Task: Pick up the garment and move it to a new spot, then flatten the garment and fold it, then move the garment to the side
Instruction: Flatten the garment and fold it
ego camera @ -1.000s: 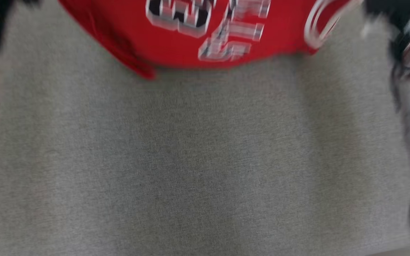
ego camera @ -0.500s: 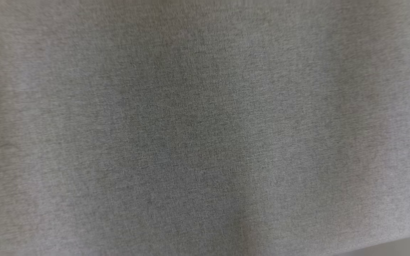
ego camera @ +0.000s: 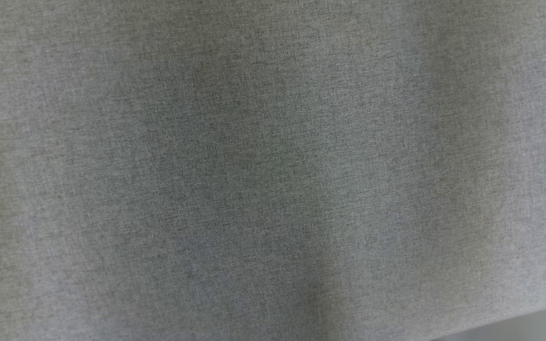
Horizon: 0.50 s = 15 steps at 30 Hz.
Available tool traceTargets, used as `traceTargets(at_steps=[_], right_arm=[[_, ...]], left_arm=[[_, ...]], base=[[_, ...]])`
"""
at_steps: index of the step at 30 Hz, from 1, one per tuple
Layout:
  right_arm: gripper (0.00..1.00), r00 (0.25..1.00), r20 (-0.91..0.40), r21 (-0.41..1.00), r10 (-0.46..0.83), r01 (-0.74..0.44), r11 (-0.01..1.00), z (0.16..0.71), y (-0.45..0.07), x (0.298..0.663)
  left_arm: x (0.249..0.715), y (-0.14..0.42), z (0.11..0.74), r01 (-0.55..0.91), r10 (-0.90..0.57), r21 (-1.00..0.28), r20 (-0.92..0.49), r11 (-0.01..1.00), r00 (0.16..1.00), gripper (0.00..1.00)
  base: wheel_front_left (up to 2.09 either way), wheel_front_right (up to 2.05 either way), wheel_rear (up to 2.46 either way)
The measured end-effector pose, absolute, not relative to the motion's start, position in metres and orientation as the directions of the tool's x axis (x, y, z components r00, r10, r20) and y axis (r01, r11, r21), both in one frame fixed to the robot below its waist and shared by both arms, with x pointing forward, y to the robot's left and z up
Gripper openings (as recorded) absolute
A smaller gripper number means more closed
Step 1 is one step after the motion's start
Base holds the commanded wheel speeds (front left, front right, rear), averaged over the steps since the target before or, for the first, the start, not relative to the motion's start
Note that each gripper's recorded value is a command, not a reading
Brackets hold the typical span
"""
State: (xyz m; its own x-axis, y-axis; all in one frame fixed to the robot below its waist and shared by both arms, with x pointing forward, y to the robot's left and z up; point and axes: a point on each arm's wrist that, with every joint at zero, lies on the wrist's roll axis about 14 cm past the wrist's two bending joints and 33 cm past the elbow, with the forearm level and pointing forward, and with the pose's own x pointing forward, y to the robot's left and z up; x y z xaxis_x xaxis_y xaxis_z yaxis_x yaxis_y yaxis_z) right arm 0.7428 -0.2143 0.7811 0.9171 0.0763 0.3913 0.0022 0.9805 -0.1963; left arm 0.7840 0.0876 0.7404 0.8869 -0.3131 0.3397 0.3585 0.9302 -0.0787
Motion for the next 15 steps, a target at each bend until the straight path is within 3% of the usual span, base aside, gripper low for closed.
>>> traceTargets(at_steps=[15], right_arm=[[0.0, 0.929, 0.359, -0.226, 0.085, -0.002, 0.974, 0.762, -0.209, 0.756]], left_arm=[[0.793, 0.09, 0.726, 0.351, -0.3, -0.109, 0.324, 0.93, 0.897, 0.0]], base=[[0.0, 0.0, 0.0]])
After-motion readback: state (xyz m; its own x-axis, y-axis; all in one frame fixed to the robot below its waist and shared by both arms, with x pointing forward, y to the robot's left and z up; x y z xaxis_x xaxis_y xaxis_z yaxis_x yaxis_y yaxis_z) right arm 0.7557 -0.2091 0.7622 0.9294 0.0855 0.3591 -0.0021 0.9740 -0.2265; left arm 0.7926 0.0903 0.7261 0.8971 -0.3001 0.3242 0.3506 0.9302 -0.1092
